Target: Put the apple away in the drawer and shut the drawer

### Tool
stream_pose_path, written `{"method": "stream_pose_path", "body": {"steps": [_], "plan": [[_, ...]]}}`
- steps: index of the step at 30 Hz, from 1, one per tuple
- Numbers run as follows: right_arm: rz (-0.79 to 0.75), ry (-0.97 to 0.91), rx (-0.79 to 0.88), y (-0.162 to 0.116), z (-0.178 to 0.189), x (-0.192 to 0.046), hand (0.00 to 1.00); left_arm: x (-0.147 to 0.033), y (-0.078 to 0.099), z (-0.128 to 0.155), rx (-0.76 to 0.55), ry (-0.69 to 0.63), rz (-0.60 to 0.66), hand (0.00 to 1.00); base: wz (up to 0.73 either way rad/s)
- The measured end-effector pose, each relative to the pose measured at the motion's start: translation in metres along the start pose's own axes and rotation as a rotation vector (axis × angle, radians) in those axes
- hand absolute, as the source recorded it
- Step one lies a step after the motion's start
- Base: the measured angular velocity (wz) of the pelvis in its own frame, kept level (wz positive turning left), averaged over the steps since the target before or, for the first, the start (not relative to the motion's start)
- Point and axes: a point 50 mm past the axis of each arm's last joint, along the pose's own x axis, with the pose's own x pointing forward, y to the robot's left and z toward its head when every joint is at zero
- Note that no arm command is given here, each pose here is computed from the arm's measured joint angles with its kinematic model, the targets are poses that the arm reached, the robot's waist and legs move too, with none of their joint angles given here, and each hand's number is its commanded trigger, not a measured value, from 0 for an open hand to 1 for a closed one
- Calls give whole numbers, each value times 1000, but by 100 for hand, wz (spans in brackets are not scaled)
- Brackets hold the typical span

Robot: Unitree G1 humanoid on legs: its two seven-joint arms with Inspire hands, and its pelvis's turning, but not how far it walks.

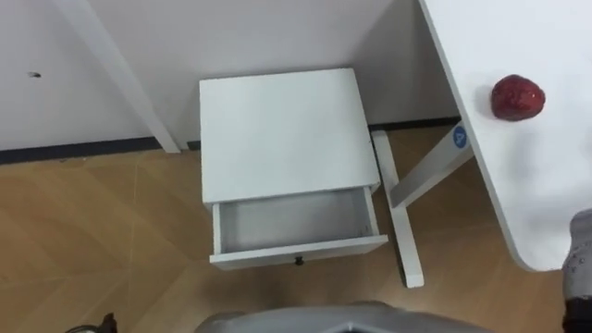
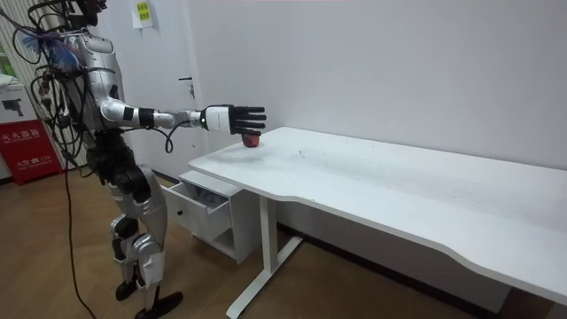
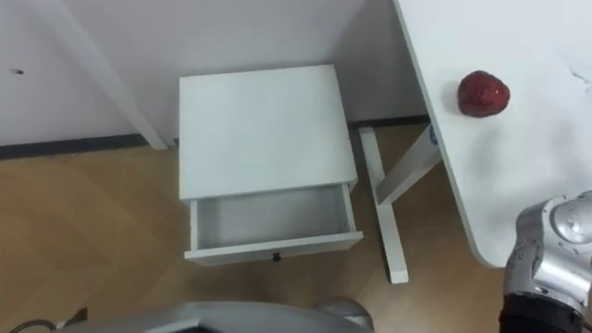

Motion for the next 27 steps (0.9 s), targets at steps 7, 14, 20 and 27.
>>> {"method": "stream_pose_path", "body": {"steps": [7,14,20,27], "plan": [[223,42,-34,20,-10,-10,0,-1,-1,-2,17,-1,-9,0,3],[363,127,-119,26,-30,-15,0,-2,-4,-5,34,-5,-27,0,0],[445,110,-129,35,-25,-14,0,-3,-4,-9,38,8,-32,0,0],[478,102,-136,40,-23,-8,0,-3,-4,-8,37,5,-39,0,0]]}}
